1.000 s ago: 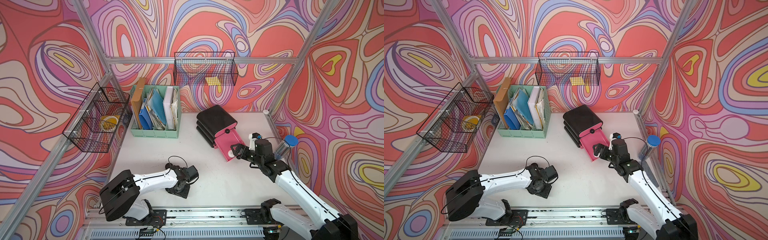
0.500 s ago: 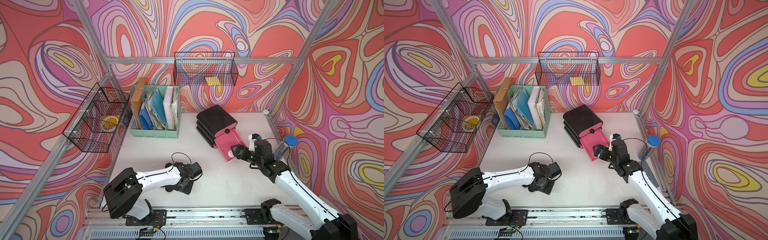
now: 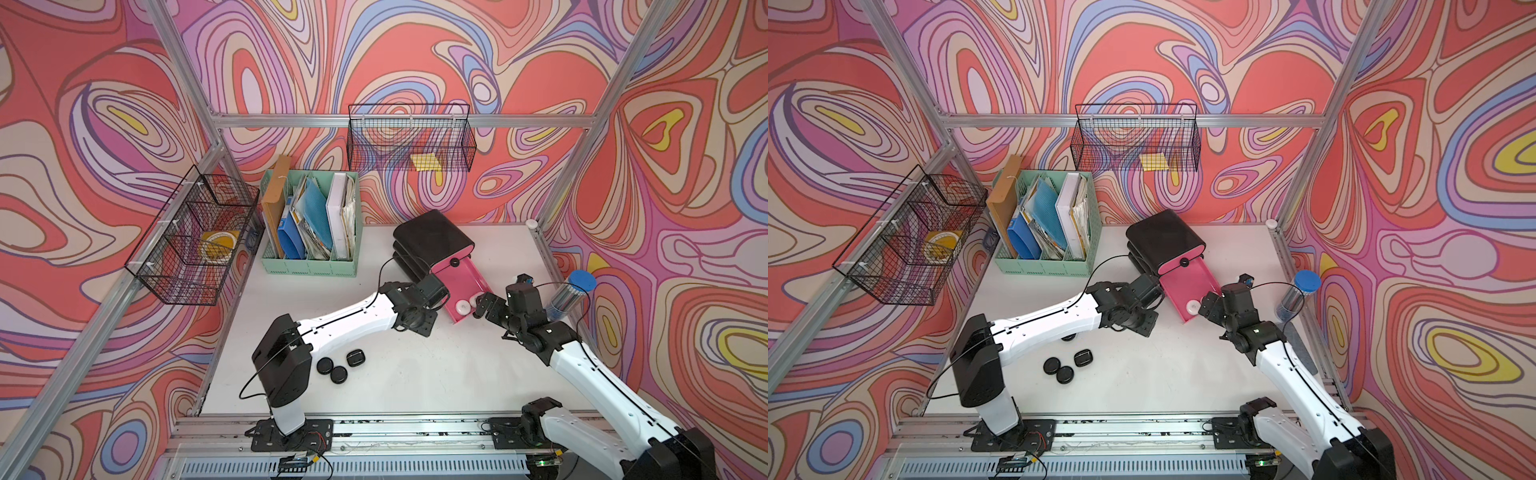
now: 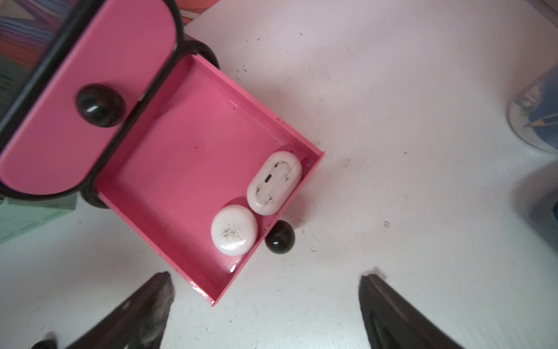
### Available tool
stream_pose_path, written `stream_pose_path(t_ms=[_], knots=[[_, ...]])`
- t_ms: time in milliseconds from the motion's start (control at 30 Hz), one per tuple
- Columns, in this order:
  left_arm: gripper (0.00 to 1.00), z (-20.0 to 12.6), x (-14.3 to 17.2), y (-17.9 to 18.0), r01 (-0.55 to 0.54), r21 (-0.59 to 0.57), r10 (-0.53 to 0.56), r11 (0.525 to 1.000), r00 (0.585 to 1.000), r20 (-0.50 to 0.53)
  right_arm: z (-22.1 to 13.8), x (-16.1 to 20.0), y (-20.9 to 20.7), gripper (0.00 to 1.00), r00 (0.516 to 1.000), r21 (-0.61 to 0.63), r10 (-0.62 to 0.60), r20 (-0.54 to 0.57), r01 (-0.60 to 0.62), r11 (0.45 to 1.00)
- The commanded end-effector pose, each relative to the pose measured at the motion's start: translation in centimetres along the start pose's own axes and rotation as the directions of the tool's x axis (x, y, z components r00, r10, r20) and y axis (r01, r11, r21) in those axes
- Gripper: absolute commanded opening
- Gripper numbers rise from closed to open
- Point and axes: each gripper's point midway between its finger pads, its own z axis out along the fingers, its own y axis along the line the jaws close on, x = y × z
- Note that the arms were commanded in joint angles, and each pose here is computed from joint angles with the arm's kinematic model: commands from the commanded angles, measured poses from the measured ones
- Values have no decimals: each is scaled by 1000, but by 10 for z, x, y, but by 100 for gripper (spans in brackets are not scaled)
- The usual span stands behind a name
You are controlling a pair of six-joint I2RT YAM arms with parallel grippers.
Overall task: Put the bluetooth earphones in the drawer according to color
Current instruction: Place the bluetooth earphone in the drawer.
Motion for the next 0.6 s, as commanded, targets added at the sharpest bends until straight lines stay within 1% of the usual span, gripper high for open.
stream_pose_path(t_ms=[0, 133, 267, 400, 567], knots=[[39, 1, -40, -16, -82, -3, 82, 997, 995, 50, 3, -6, -16, 98, 1000, 105, 29, 11, -30, 994], [38, 13, -74, -34, -103, 12, 101, 995, 989, 105, 10, -7, -21, 98, 999, 104, 49, -6, -48, 993], [38, 26, -101, -43, -122, -15, 123, 992, 982, 147, 15, -8, -27, 98, 998, 109, 67, -21, -64, 992], [38, 47, -121, -40, -142, -91, 157, 986, 970, 188, 17, -8, -32, 98, 996, 97, 80, -28, -77, 992], [39, 69, -135, -36, -162, -166, 195, 973, 959, 204, 21, -6, -32, 95, 995, 71, 92, -51, -88, 994]])
